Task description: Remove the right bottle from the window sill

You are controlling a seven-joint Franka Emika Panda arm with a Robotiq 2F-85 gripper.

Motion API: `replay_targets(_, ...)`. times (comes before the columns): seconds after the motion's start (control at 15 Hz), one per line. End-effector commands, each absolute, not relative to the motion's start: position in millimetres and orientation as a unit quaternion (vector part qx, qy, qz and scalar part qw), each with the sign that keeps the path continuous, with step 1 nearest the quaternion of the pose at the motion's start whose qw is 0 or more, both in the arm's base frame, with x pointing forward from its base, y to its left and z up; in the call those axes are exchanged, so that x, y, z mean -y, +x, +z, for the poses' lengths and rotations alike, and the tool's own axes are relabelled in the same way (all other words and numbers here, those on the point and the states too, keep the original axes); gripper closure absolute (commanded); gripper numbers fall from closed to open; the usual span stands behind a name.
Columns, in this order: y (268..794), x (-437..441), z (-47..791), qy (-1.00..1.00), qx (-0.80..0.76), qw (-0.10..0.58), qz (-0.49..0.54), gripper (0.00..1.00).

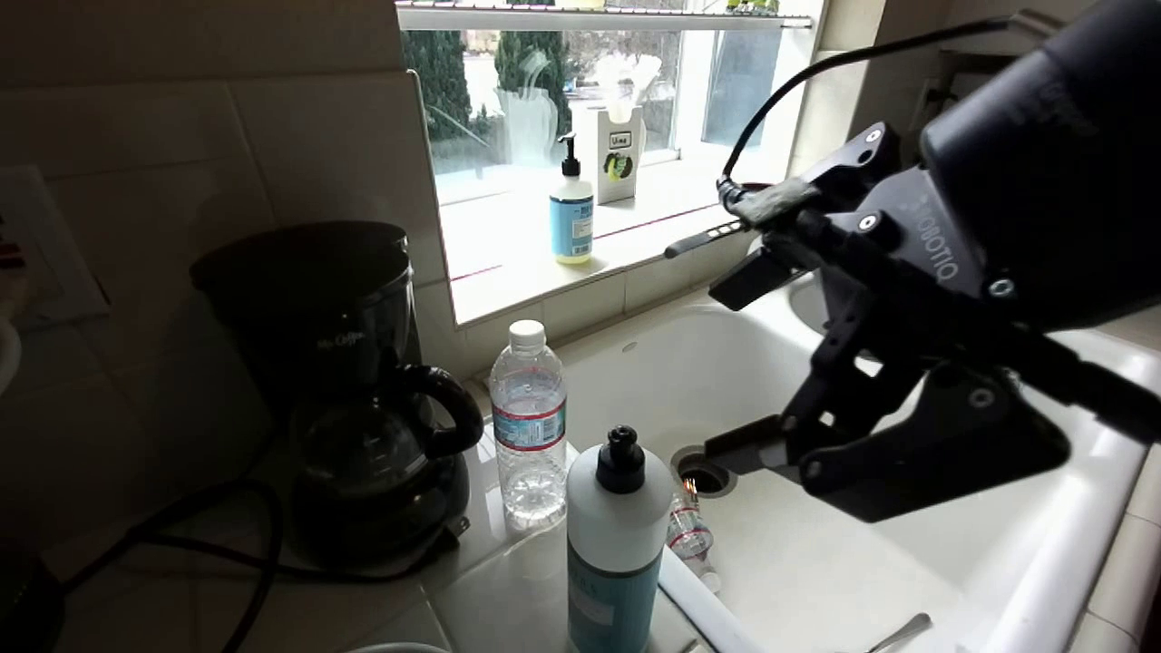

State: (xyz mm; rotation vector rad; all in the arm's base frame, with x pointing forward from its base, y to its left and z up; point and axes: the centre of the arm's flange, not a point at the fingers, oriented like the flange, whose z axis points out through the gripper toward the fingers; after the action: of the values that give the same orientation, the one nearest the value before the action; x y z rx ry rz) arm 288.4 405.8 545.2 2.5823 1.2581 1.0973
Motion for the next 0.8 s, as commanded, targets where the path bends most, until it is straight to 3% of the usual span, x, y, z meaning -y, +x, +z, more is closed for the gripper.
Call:
replay_targets(0.0,247.6,-386.1,551.1,0.859,-0.349,0.064,0.369,0.0)
replay_targets(0.33,221.0,-344.0,544.0,0.887,-0.239,0.084,0.386,0.0)
replay_targets(0.53,216.2,-313.8,539.6,0.871,-0.252,0.063,0.418,0.0)
replay_targets(0.73,227.1,-338.7,548.2,0.876,-0.255,0.076,0.403,0.0)
